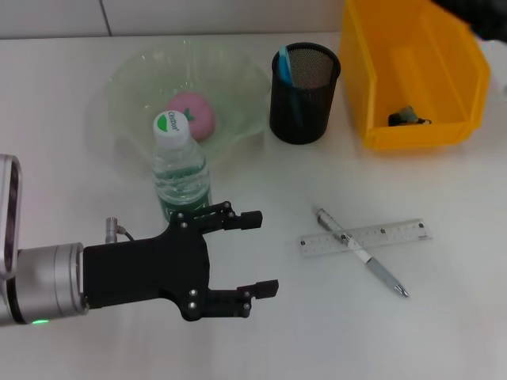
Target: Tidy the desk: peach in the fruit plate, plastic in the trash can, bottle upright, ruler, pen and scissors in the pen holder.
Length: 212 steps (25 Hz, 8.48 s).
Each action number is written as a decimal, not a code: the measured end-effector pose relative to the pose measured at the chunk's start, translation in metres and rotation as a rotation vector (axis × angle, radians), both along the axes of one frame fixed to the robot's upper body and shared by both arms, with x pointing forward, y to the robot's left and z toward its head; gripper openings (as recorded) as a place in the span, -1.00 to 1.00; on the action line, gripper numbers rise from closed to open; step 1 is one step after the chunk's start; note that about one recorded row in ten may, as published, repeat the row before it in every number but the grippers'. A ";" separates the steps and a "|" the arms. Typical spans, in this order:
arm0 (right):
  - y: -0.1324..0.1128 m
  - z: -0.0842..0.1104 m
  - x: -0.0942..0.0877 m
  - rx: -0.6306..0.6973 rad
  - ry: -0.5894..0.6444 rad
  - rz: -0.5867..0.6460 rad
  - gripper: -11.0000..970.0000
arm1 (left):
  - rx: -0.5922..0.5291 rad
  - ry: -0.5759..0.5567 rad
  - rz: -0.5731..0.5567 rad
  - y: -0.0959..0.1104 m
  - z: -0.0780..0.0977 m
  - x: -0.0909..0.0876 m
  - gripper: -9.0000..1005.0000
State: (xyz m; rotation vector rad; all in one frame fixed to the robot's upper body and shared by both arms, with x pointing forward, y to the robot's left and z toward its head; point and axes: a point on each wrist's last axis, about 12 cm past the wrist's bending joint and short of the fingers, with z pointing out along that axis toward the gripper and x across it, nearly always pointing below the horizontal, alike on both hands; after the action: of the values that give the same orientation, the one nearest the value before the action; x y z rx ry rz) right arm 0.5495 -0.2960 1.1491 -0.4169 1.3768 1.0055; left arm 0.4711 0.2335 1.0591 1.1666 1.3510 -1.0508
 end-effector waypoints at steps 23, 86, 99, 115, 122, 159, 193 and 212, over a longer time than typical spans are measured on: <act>0.065 0.047 0.013 -1.380 0.202 0.592 0.72 | -0.010 0.077 -0.011 0.003 0.001 -0.003 0.62; 0.147 -0.042 0.039 -1.402 -0.041 0.868 0.53 | 0.033 0.126 0.001 0.002 0.003 0.008 0.62; 0.147 -0.044 0.039 -1.416 -0.041 0.867 -0.10 | 0.037 0.125 0.008 0.005 0.003 0.009 0.62; 0.141 -0.006 0.043 -1.357 -0.053 0.735 -0.20 | 0.043 0.114 0.007 0.006 0.005 0.010 0.62; 0.095 0.065 0.044 -1.233 -0.092 0.498 -0.20 | 0.042 0.110 0.005 0.007 0.006 0.010 0.62; 0.083 -0.015 0.069 -0.074 -0.209 -0.166 -0.20 | 0.069 0.144 -0.032 0.002 -0.004 -0.001 0.62; 0.117 -0.031 0.094 -0.254 -0.085 -0.210 -0.15 | 0.103 0.139 -0.005 -0.005 -0.008 0.007 0.62; 0.122 -0.044 0.090 -0.330 -0.053 -0.176 -0.12 | 0.109 0.153 -0.021 -0.008 -0.012 0.004 0.62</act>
State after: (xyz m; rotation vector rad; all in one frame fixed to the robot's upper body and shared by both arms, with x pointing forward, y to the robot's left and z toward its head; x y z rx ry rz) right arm 0.6390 -0.1743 1.1046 -0.5520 1.5076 0.6200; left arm 0.4748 0.2252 1.0467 1.2029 1.5344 -1.1112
